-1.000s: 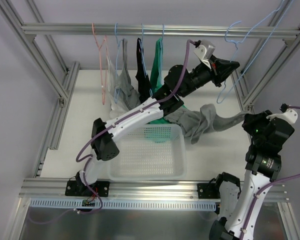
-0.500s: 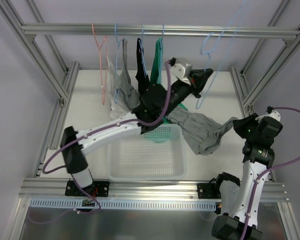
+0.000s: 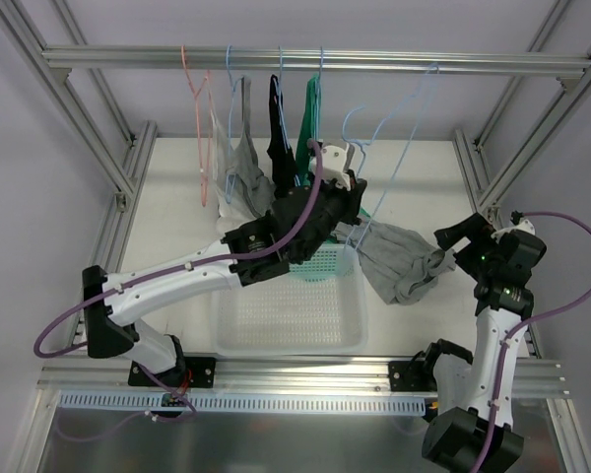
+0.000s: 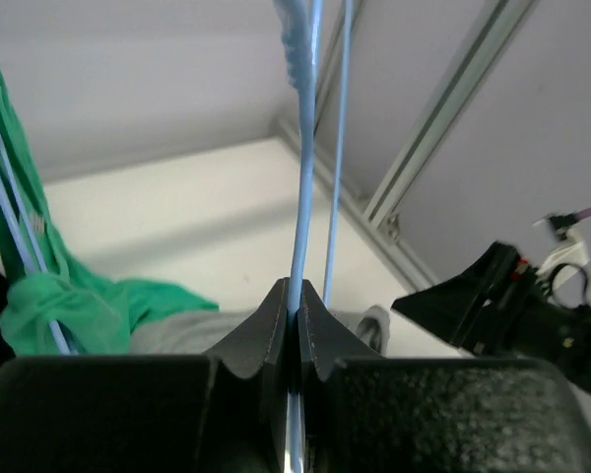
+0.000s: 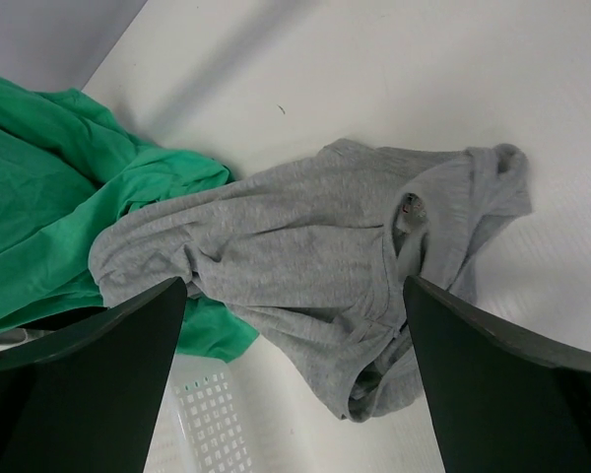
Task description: Remove the tank top from the hanger
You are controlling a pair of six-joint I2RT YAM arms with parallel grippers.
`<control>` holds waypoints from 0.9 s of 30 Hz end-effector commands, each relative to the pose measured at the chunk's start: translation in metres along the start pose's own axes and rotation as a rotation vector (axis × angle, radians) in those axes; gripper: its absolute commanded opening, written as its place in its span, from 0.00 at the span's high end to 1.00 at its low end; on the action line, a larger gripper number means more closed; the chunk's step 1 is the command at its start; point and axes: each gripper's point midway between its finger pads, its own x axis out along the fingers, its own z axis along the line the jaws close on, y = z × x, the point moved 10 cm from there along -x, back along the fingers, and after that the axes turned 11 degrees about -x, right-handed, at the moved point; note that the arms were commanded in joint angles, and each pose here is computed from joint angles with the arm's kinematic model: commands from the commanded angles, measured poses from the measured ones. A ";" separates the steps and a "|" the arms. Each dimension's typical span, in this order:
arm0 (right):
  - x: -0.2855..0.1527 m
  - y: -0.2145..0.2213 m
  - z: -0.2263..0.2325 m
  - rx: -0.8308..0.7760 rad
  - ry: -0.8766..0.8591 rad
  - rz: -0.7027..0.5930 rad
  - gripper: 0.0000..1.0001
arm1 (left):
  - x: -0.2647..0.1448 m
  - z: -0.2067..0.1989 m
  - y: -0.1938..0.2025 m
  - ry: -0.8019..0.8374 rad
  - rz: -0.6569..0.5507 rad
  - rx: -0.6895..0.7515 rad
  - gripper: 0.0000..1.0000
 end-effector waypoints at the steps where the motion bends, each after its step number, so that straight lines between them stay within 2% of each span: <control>1: -0.009 -0.018 0.011 -0.052 -0.043 -0.074 0.01 | -0.001 0.000 0.008 -0.143 0.102 -0.017 1.00; 9: -0.015 -0.019 0.011 -0.078 -0.030 -0.095 0.00 | -0.010 -0.014 -0.006 -0.163 0.108 -0.007 1.00; 10: -0.015 -0.020 0.013 -0.077 -0.036 -0.096 0.01 | -0.004 -0.012 -0.001 -0.196 0.103 0.042 1.00; 12: -0.015 -0.020 0.014 -0.070 -0.052 -0.089 0.01 | 0.004 -0.017 -0.015 -0.211 0.070 0.072 1.00; 13: -0.016 -0.022 0.015 -0.067 -0.058 -0.092 0.01 | 0.017 -0.019 -0.004 -0.220 0.098 0.119 1.00; 14: -0.016 -0.022 0.016 -0.068 -0.062 -0.095 0.00 | 0.020 -0.021 -0.025 -0.220 0.096 0.112 1.00; 16: -0.018 -0.024 0.018 -0.069 -0.069 -0.100 0.01 | 0.039 -0.027 -0.037 -0.214 0.112 0.084 1.00; 17: -0.019 -0.024 0.018 -0.071 -0.072 -0.106 0.01 | 0.042 -0.021 -0.033 -0.221 0.172 0.109 1.00; 20: -0.022 -0.025 0.020 -0.075 -0.078 -0.115 0.00 | 0.056 -0.008 -0.039 -0.207 0.200 0.051 1.00; 27: -0.021 -0.025 0.020 -0.076 -0.087 -0.107 0.00 | 0.064 0.007 -0.064 -0.190 0.163 0.050 1.00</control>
